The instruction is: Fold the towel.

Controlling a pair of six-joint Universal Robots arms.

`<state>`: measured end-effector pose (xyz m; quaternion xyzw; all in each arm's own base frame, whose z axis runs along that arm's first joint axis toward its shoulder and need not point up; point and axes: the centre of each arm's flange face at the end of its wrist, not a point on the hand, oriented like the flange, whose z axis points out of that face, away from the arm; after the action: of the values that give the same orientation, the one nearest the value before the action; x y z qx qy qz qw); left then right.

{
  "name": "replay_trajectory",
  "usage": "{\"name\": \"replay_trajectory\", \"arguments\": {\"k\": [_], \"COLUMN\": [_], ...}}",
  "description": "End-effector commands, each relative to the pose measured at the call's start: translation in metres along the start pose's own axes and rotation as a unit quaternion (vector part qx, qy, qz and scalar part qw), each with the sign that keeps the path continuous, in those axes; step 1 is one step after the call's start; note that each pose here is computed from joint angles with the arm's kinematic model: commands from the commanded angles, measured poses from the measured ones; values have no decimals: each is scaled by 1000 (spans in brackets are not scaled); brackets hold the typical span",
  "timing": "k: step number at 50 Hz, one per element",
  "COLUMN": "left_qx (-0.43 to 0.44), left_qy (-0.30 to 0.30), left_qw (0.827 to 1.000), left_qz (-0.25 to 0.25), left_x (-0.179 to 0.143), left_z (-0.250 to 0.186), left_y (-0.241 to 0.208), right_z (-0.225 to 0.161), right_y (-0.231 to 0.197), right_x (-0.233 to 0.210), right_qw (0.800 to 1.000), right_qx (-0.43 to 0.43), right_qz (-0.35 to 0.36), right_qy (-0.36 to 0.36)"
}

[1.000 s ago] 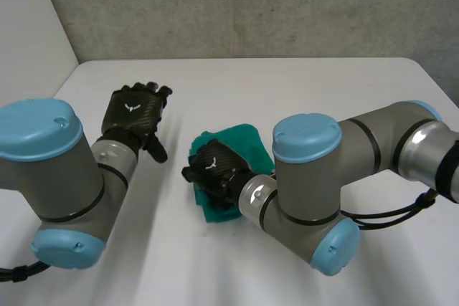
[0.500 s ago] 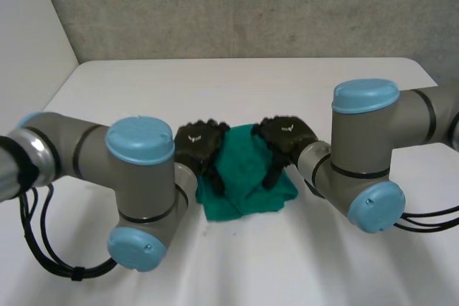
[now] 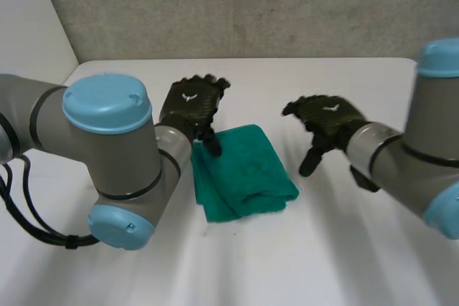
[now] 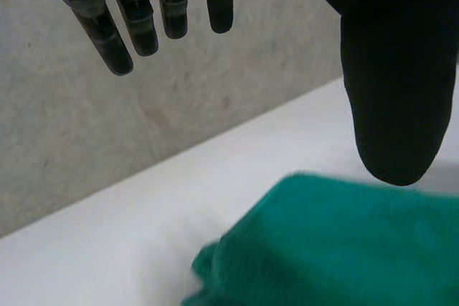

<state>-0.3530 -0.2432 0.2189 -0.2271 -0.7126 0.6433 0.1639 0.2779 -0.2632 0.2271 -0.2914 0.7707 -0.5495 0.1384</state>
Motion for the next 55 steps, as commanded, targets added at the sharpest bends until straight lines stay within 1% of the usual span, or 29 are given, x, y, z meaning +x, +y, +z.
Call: {"name": "replay_trajectory", "arguments": {"k": [1,4,5,9,11,13,14,16,17,18,20,22,27,30,36,39,40,41,44,45,46,47,48,49,51,52,53,54,55], "left_qx": [-26,-54,-58,-75,-80,-87,-96,-114,-114,-137,-148,-158,-174,-176,-166,-148,-138,-120,-89,-78,-55,-42,-32,-11,8,15,15,29,43], "left_qy": [59,60,60,41,15,-3,-21,-33,-34,-42,-43,-39,-33,-31,-26,-26,-28,-29,-32,-34,-40,-44,-47,-52,-62,-69,-69,-85,-100], "left_qw": [997,996,996,996,996,996,995,993,993,990,988,986,983,983,984,987,989,991,995,996,997,998,998,998,998,997,997,996,994], "left_qz": [-41,-39,-38,-34,-31,-28,-28,-27,-27,-17,-3,21,48,51,51,49,47,44,39,38,33,30,28,23,17,12,12,3,-9], "left_x": [32,37,37,33,24,17,5,-5,-5,-14,-17,-18,-18,-17,-13,-13,-14,-14,-16,-17,-21,-24,-25,-29,-36,-42,-42,-54,-67], "left_z": [10,15,17,22,24,24,25,23,23,18,15,10,3,1,-2,-3,-3,-3,-4,-5,-5,-6,-8,-11,-13,-13,-13,-14,-18], "left_y": [26,48,52,67,70,73,75,80,80,87,89,93,100,100,92,77,71,58,35,27,11,1,-7,-23,-38,-44,-44,-56,-69], "right_z": [0,12,23,43,48,51,52,54,57,58,62,67,78,84,86,86,83,83,70,61,56,46,46,41,18,12,12,6,-6], "right_y": [-6,1,8,20,23,23,22,22,25,27,32,39,54,62,62,60,53,53,25,6,-4,-23,-23,-32,-67,-74,-74,-80,-90], "right_x": [27,25,25,24,22,9,3,-9,-17,-22,-28,-30,-39,-40,-36,-35,-33,-33,-26,-23,-20,-12,-12,-8,17,26,26,33,47], "right_qw": [999,1000,1000,1000,1000,1000,1000,999,998,997,996,995,994,994,994,995,995,995,998,999,999,999,999,998,987,983,983,979,970], "right_qx": [9,0,-8,-21,-23,-19,-18,-13,-15,-16,-21,-29,-44,-52,-52,-49,-41,-41,-7,16,28,51,51,63,123,136,136,146,163], "right_qz": [6,5,6,8,8,4,2,-2,-4,-7,-7,-6,-9,-14,-37,-36,-36,-36,-38,-34,-29,-11,-11,-1,28,32,32,34,39], "right_qy": [33,27,24,15,10,-14,-25,-48,-65,-75,-86,-92,-100,-100,-87,-85,-81,-81,-59,-40,-27,3,3,18,99,121,121,140,176]}}
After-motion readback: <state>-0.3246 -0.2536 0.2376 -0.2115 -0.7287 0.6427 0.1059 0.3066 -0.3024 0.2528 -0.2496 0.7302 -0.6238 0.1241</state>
